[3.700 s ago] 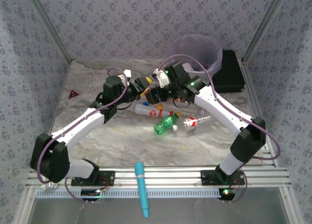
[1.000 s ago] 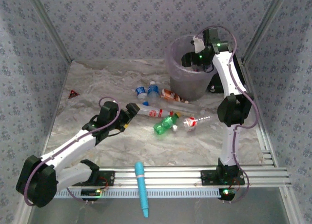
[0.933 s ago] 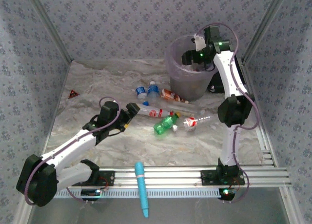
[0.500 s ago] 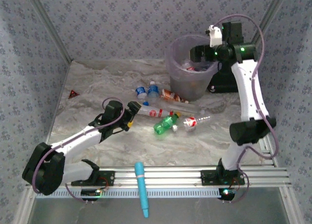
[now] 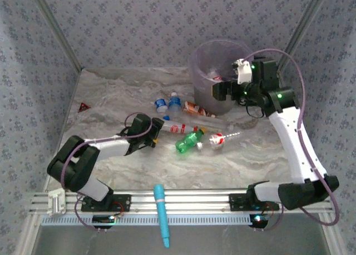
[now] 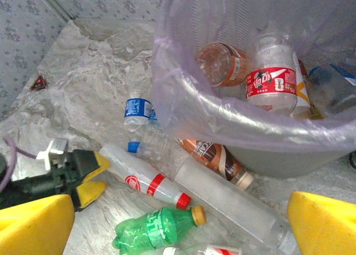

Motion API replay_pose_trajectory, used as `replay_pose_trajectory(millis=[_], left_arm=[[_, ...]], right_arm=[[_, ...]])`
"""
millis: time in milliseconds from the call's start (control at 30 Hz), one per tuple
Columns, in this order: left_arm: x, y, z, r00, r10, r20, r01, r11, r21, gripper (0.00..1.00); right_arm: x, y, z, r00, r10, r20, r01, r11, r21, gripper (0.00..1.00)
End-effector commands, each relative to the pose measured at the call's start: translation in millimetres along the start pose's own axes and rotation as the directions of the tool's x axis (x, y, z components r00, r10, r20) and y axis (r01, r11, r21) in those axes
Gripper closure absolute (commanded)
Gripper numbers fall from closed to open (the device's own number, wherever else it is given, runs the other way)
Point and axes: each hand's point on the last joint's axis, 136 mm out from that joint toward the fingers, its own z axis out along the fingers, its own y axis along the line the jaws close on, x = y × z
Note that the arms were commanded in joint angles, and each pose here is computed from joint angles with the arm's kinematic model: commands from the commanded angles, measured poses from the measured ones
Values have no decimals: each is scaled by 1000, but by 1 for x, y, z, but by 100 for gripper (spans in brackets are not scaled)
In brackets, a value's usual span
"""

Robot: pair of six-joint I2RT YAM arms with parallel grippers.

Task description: Put the plastic bottles in the bin

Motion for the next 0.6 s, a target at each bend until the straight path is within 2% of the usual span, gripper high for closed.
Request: replay_pose_trajectory(millis=[0,233,433,567], left_arm=[[-1,-35,9,1000,-16,13,15,996,84,21],[-11,-35,24,998,-35,61,31,998,58,23],[-16,-26,34,996,-57,75,55,998,33,33],[-18,-26,33,995,-64,82,61,997,36,45]], right_arm=[[2,4,-11,999,16,44,-15,1000,-2,0],[22,-2,-17,1000,22,22,-23,999,26,0],[25,5,-26,999,22,38,-21,1000,-11,0],[29,5,-30,999,18,42,-17,1000,-16,0]])
